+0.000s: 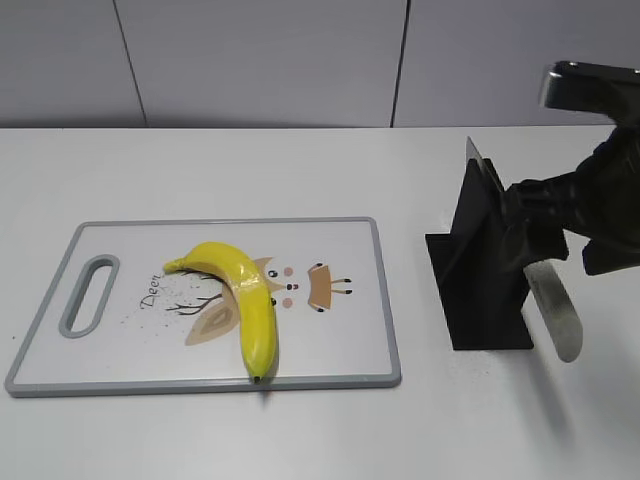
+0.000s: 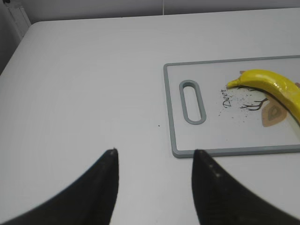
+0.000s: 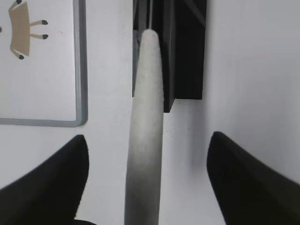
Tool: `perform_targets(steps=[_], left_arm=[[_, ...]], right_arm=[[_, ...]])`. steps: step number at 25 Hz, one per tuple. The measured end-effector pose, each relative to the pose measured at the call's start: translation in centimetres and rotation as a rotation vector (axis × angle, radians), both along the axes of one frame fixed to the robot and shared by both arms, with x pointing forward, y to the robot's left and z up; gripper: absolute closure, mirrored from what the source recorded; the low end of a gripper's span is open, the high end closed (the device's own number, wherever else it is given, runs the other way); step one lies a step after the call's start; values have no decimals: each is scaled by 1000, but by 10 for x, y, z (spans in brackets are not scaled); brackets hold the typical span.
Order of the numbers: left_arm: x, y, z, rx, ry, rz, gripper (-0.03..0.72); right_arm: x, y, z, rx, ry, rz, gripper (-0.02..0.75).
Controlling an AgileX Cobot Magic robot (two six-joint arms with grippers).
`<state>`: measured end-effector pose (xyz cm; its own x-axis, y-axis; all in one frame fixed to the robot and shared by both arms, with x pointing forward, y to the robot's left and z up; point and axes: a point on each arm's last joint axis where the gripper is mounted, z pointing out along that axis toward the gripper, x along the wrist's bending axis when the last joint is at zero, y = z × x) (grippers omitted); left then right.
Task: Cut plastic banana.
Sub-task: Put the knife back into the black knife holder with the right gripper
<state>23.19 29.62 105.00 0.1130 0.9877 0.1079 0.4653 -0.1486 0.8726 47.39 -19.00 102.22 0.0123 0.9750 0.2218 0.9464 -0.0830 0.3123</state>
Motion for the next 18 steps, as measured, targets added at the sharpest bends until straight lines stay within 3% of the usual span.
perform_targets(steps=[9,18], left_arm=[[0,0,0,-1,0,0,198],[0,0,0,-1,0,0,188]], right_arm=[[-56,-23,51,-40,-136,245,120],[-149,-63,40,-53,-352,359,148]])
